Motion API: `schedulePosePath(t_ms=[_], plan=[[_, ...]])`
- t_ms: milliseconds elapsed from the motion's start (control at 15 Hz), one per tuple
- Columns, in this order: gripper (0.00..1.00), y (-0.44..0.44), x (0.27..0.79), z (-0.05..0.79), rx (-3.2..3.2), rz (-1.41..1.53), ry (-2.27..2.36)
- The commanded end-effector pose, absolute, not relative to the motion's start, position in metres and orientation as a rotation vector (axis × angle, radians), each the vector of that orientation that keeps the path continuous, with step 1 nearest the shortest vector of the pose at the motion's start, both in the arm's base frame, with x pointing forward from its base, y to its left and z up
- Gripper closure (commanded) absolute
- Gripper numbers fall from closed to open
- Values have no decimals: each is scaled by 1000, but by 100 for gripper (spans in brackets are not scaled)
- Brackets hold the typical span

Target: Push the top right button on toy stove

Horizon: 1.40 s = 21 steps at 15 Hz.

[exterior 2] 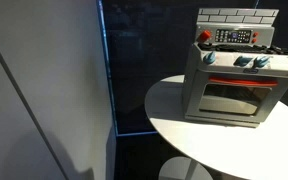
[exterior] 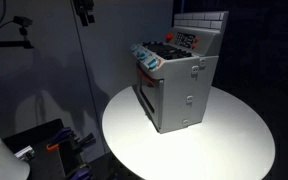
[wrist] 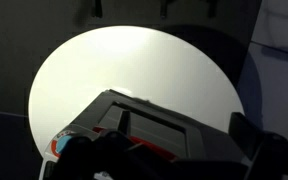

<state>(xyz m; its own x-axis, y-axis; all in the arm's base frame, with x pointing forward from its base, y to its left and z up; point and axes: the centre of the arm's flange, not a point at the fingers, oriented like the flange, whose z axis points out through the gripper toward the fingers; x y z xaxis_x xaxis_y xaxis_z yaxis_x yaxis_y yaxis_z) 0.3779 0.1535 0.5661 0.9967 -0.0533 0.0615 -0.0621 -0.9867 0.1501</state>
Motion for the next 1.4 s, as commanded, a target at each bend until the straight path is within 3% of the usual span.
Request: schedulePosePath(t_ms=[0, 733, 1333], plan=[[0, 154, 378, 566, 2987, 87, -87], [0, 152, 379, 571, 2982, 95, -99], [0, 127, 417, 605, 2979, 172, -220]])
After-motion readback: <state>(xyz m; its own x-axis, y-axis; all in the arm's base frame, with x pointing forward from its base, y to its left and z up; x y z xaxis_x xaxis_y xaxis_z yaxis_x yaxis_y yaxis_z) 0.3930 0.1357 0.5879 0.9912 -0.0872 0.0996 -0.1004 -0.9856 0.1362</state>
